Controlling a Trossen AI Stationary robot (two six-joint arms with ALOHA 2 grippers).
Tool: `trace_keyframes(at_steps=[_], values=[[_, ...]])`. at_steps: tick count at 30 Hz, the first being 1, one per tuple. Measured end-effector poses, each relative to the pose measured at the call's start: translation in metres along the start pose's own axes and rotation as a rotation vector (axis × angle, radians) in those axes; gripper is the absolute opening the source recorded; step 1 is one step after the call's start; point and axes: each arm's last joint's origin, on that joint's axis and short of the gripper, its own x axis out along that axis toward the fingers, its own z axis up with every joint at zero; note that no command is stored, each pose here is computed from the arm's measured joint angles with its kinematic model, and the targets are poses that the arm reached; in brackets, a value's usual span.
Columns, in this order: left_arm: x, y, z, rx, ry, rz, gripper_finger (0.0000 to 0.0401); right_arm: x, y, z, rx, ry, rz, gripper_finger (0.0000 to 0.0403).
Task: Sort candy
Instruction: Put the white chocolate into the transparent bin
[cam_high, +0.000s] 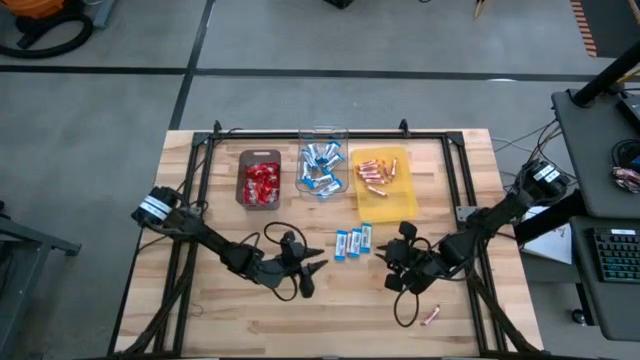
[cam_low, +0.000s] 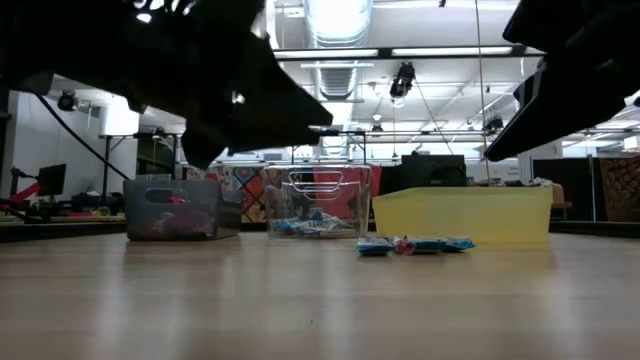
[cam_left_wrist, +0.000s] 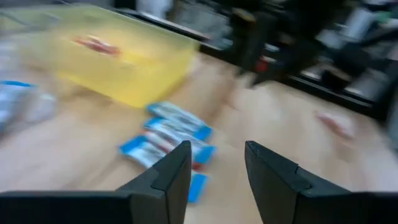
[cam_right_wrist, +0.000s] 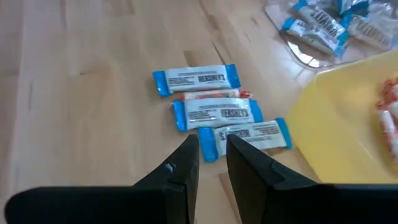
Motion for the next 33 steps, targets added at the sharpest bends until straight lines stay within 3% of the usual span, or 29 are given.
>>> trace_keyframes(at_steps=[5, 14, 33], values=[[0.015, -0.002, -0.008, 0.038, -0.050, 0.121, 0.0176, -0.001, -0.002, 0.003, -0.027, -0.045, -0.049, 0.0076], [0.045, -0.002, -0.037, 0.075, -0.025, 0.178, 0.0263, -0.004, 0.009, 0.011, 0.115, -0.100, 0.017, 0.0072], [0.076, 0.015, -0.059, 0.022, -0.009, 0.247, 0.0267, -0.004, 0.009, 0.012, 0.109, -0.106, 0.015, 0.0073]])
